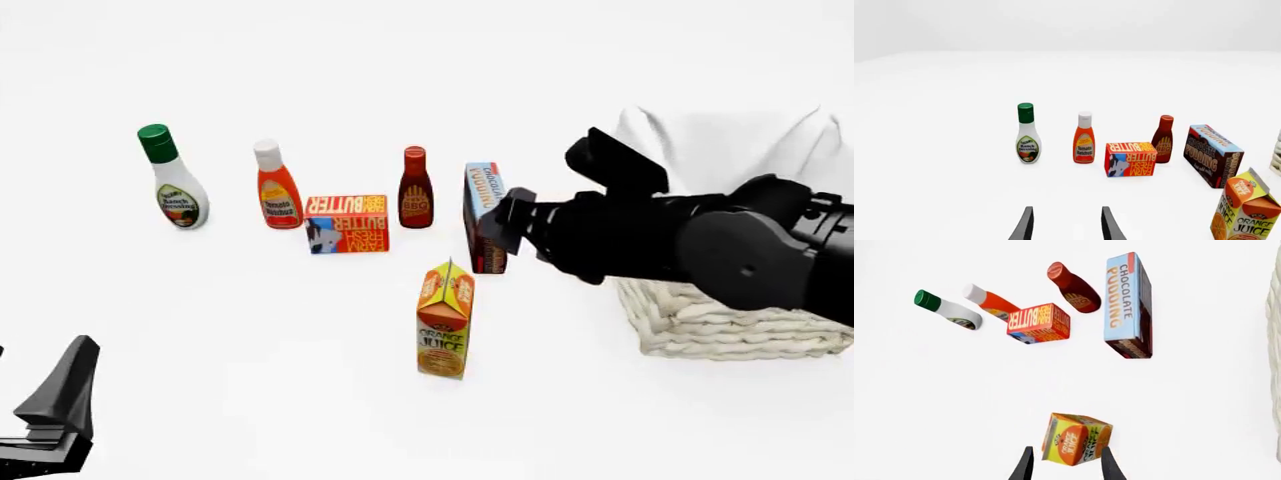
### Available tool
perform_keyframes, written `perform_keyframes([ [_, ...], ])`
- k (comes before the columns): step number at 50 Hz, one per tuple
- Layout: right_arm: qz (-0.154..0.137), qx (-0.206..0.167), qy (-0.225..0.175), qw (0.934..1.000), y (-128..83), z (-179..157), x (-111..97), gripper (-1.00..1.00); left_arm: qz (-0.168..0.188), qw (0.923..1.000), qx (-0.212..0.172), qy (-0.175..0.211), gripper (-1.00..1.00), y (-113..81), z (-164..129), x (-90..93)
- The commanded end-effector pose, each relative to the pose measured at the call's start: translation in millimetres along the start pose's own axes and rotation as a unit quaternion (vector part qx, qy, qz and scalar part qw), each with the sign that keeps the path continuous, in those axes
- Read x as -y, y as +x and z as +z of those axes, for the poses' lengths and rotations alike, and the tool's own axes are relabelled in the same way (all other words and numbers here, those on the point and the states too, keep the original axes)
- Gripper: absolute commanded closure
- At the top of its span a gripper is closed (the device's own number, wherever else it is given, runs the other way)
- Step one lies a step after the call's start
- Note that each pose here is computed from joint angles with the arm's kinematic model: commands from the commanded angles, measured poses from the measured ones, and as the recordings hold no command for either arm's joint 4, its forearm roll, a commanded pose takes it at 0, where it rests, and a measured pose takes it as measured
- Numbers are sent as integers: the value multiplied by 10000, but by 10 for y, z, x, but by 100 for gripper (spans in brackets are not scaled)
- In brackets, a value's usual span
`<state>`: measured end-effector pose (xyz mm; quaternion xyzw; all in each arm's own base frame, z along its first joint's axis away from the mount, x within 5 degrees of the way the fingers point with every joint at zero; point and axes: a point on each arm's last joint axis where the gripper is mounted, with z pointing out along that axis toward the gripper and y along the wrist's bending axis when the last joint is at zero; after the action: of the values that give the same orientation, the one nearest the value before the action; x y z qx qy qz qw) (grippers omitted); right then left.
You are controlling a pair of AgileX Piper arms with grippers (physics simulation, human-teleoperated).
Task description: Pick the orange juice and place it in the basket.
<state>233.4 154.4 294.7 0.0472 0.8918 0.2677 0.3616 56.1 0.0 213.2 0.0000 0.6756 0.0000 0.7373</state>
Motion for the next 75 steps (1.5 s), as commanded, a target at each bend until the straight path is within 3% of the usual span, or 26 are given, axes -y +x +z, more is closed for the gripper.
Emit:
perform_keyframes([
  [1,5,-138,48,9999,-16,126,-62,-100,0,10000,0,0,-100,0,0,0],
  [14,98,-211,85,9997,8,245,-65,-100,0,10000,0,0,-100,0,0,0],
  [19,367,-199,48,9991,67,271,-41,-100,0,10000,0,0,-100,0,0,0],
  [20,294,-224,94,9993,52,291,-35,-100,0,10000,0,0,-100,0,0,0],
  [21,579,-175,-18,9982,126,273,-25,-100,0,10000,0,0,-100,0,0,0],
  [23,316,-291,142,9990,78,335,-23,-100,0,10000,0,0,-100,0,0,0],
  [24,592,-195,11,9981,130,300,-16,-100,0,10000,0,0,-100,0,0,0],
  [26,419,-238,132,9988,66,337,-8,-100,0,10000,0,0,-100,0,0,0],
  [28,723,-164,-10,9972,140,311,-3,-100,0,10000,0,0,-100,0,0,0],
  [29,534,-231,102,9983,100,353,0,-100,0,10000,0,0,-100,0,0,0],
  [30,653,-200,38,9977,128,339,-3,-100,0,10000,0,0,-100,0,0,0],
  [36,665,-213,53,9975,118,384,-12,-100,0,10000,0,0,-100,0,0,0],
  [62,524,-479,236,9972,164,653,-37,-100,0,10000,0,0,-100,0,0,0],
  [63,580,-694,177,9957,381,769,-88,-100,0,10000,0,0,-100,0,0,0],
  [75,580,-766,144,9953,457,807,-115,-100,0,10000,0,0,-100,0,0,0],
])
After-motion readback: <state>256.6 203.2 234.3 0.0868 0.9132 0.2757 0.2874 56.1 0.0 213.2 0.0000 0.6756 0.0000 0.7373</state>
